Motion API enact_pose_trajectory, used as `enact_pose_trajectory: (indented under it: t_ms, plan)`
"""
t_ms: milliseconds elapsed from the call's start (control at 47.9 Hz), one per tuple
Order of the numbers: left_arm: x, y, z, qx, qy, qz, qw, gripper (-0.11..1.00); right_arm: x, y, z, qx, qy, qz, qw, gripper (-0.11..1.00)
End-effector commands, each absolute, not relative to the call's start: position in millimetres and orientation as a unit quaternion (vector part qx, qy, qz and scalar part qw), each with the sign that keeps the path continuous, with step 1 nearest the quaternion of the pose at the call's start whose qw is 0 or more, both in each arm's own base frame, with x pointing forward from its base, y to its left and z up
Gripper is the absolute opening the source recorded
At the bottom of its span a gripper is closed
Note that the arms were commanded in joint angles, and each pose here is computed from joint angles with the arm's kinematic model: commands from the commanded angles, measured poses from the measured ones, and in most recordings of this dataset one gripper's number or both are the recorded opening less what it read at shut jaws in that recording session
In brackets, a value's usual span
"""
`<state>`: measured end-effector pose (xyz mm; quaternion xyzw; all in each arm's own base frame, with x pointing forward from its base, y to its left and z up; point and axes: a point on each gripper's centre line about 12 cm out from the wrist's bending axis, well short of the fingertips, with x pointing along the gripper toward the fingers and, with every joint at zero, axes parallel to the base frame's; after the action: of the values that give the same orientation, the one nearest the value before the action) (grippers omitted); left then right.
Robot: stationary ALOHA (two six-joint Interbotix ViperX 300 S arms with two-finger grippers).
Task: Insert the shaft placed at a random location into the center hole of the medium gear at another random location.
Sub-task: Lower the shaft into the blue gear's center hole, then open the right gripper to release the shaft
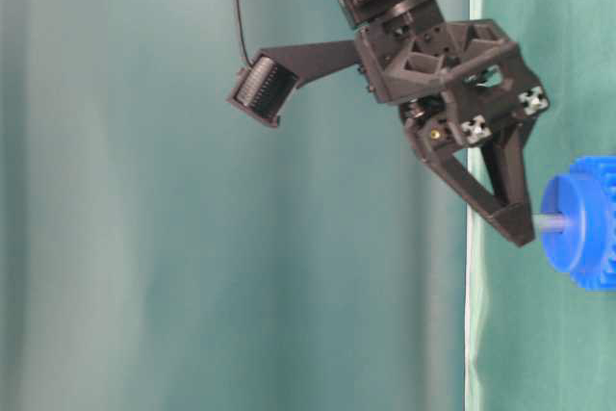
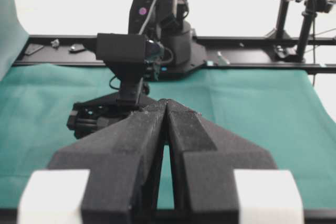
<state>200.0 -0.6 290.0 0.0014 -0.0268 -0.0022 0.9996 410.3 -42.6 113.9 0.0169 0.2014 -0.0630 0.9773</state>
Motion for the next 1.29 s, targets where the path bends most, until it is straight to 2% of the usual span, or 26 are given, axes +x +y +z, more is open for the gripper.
enact_pose_trajectory:
  t_ms: [0,835,897,1043,1127,1168,1273]
  plan:
    - [201.9,-1.0,296.2,0.002,-0.035,-0.003,0.999,0.0,417.7,-43.0,124.4,0.015,0.179,-0.063,0.982,0.14]
    - [202.2,-1.0,295.6,0.003,-0.032,-0.003,0.999,0.0,418.4,-43.0,116.2,0.016,0.192,-0.063,0.979,0.15]
    - [202.0,-1.0,295.9,0.003,-0.033,-0.003,0.999,0.0,418.4,-43.0,116.2,0.016,0.192,-0.063,0.979,0.24]
    - [202.2,-0.7,295.6,0.003,-0.032,-0.002,0.999,0.0,418.5,-43.0,117.0,0.015,0.19,-0.063,0.98,0.68]
    - [202.0,-0.7,295.7,0.003,-0.032,-0.002,0.999,0.0,418.4,-43.0,116.2,0.015,0.192,-0.063,0.979,0.89]
    - [202.0,-1.0,295.7,0.003,-0.032,-0.003,0.999,0.0,418.4,-43.0,116.2,0.015,0.192,-0.063,0.979,0.93]
    - [202.0,-1.0,295.5,0.003,-0.031,-0.003,0.999,0.0,418.7,-43.6,117.0,0.015,0.192,-0.064,0.979,0.87]
